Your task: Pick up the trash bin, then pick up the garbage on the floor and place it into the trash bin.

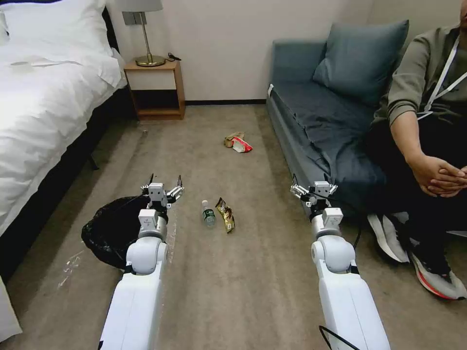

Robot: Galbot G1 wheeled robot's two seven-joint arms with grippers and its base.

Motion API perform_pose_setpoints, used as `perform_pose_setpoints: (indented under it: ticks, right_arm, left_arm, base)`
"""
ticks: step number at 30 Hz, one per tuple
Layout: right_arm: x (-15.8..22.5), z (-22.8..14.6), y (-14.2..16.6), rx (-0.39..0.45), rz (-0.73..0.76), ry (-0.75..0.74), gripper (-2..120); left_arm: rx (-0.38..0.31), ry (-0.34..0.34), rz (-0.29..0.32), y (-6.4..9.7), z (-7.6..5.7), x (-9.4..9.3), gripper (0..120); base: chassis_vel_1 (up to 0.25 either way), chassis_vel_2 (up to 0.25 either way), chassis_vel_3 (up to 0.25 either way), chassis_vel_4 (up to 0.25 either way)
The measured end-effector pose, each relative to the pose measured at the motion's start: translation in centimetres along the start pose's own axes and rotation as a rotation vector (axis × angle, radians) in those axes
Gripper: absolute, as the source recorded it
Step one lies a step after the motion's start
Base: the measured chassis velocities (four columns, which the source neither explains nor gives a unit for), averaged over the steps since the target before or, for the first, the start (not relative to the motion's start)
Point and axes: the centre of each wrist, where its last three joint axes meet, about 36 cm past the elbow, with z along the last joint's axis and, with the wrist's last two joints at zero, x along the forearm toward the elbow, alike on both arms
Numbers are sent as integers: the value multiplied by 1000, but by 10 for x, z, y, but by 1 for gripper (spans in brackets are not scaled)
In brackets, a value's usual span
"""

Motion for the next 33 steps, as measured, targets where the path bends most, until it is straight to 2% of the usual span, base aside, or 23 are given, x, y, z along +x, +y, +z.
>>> perform_pose_setpoints:
  ticks: [2, 3, 4, 6, 7, 9, 10, 11, 12, 15, 20, 22, 26, 29, 31, 32, 33]
  right_arm:
    - [21, -8, -8, -3, 18, -14, 100]
    - [21, -8, -8, -3, 18, -14, 100]
    - [30, -12, -12, -3, 26, -20, 100]
    - [53, -22, -21, 0, 43, -37, 100]
    - [53, -22, -21, 0, 43, -37, 100]
    - [77, -35, -30, 7, 61, -55, 100]
    - [77, -35, -30, 7, 61, -55, 100]
    - [88, -42, -34, 12, 69, -63, 100]
    - [99, -49, -37, 17, 74, -71, 100]
    - [118, -63, -42, 22, 84, -83, 100]
    - [124, -65, -33, -28, -22, -60, 100]
    - [122, -50, -31, -27, -108, -66, 100]
    - [119, -28, -29, -25, -191, -67, 100]
    - [118, -22, -26, -28, -204, -70, 100]
    - [116, -14, -23, -25, -213, -80, 100]
    - [114, -10, -22, -19, -212, -92, 100]
    - [114, -10, -22, -19, -212, -92, 100]
  left_arm:
    - [9, -15, -28, 20, -17, 16, 100]
    - [9, -15, -28, 20, -17, 16, 100]
    - [11, -21, -37, 27, -24, 22, 100]
    - [17, -39, -55, 44, -43, 39, 100]
    - [17, -39, -55, 44, -43, 39, 100]
    - [19, -60, -66, 59, -67, 58, 100]
    - [19, -60, -66, 59, -67, 58, 100]
    - [25, -64, -61, 64, -76, 65, 100]
    - [39, -55, -30, 64, -78, 68, 100]
    - [50, -32, 6, 64, -78, 72, 100]
    - [52, -2, 55, 67, -73, 78, 100]
    - [44, 19, 91, 72, -68, 83, 100]
    - [28, 37, 131, 79, -65, 86, 100]
    - [26, 39, 134, 81, -64, 86, 100]
    - [35, 50, 103, 81, -63, 87, 100]
    - [50, 62, 65, 80, -63, 89, 100]
    - [50, 62, 65, 80, -63, 89, 100]
  base:
    - [0, 0, 0, 0]
    - [0, 0, 0, 0]
    - [0, 0, 0, 0]
    - [0, 0, 0, 0]
    - [0, 0, 0, 0]
    - [0, 0, 0, 0]
    - [0, 0, 0, 0]
    - [0, 0, 0, 0]
    - [0, 0, 0, 0]
    - [0, 0, 0, 0]
    - [0, 0, 0, 0]
    - [0, 0, 0, 0]
    - [0, 0, 0, 0]
    - [0, 0, 0, 0]
    - [0, 0, 0, 0]
    - [0, 0, 0, 0]
    - [0, 0, 0, 0]
